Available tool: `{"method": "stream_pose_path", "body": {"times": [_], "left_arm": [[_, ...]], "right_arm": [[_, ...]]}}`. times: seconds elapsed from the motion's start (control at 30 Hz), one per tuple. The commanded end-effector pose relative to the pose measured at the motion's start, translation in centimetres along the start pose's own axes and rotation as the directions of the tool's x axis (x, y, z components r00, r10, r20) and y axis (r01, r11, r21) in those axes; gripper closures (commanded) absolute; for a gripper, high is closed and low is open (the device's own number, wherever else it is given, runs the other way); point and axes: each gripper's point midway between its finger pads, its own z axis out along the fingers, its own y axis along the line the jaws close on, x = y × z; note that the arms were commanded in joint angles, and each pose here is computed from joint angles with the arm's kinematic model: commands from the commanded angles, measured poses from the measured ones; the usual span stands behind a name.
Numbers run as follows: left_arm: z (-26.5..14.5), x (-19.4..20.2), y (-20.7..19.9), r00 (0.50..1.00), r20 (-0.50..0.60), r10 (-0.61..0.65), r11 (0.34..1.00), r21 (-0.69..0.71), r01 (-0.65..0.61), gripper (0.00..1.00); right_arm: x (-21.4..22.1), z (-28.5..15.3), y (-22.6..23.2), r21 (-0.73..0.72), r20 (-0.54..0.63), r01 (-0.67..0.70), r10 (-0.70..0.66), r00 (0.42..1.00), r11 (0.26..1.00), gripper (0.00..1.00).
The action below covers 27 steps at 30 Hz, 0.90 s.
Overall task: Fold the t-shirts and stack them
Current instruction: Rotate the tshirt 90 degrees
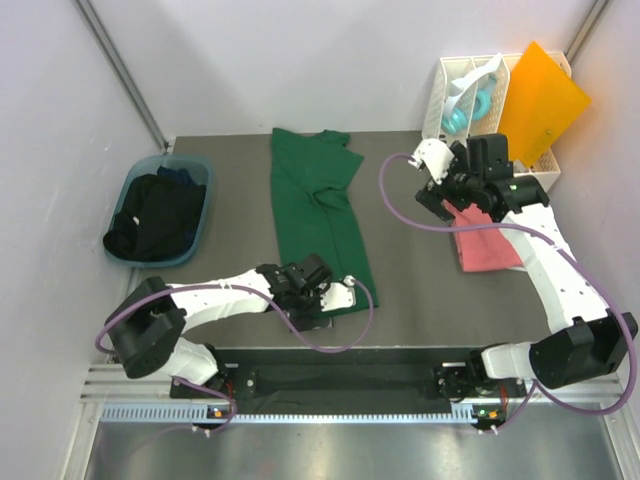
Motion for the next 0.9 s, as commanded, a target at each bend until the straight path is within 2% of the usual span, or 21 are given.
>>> {"method": "stream_pose_path", "body": {"times": [0.0,0.23,0.33,0.37,0.43,0.47,0.5,0.67,0.87], "left_arm": [[0.6,-1.1,0.7,1.000,0.031,-0.001,1.000,-0.029,0.002,0.01],[2.4,0.5,-0.2,1.000,-0.030,-0.001,1.000,0.002,0.002,0.01],[2.7,1.0,-0.5,0.999,-0.046,0.022,1.000,0.016,-0.021,0.12],[2.8,1.5,-0.9,0.998,-0.057,0.031,0.999,0.029,-0.029,0.32],[2.8,2.2,-1.3,0.996,-0.069,0.050,0.998,0.048,-0.047,0.59],[2.8,2.6,-1.6,0.995,-0.082,0.055,0.997,0.059,-0.051,0.95],[2.7,2.8,-1.7,0.994,-0.086,0.068,0.996,0.063,-0.062,1.00],[2.1,4.5,-3.4,0.988,-0.099,0.122,0.985,0.136,-0.108,1.00],[-0.8,6.2,-5.0,0.966,-0.088,0.244,0.949,0.229,-0.218,1.00]], "right_arm": [[-1.5,-2.3,-1.6,0.068,0.052,-0.022,0.019,0.998,0.997,0.04],[-2.0,-2.5,-2.0,0.073,0.063,-0.034,0.029,0.998,0.997,0.04],[-2.3,-2.6,-2.2,0.077,0.067,-0.032,0.027,0.997,0.997,0.04],[-2.3,-2.5,-2.2,0.074,0.066,-0.032,0.028,0.997,0.997,0.04],[-2.6,-2.6,-2.4,0.079,0.071,-0.030,0.025,0.997,0.996,0.04],[-2.6,-2.6,-2.5,0.079,0.074,-0.030,0.025,0.997,0.996,0.05],[-2.7,-2.4,-2.5,0.077,0.073,-0.029,0.024,0.997,0.997,0.05],[-3.4,-2.4,-2.7,0.076,0.086,-0.025,0.018,0.996,0.997,0.05],[-3.5,-1.9,-2.4,0.059,0.084,-0.013,0.008,0.996,0.998,0.05]]}}
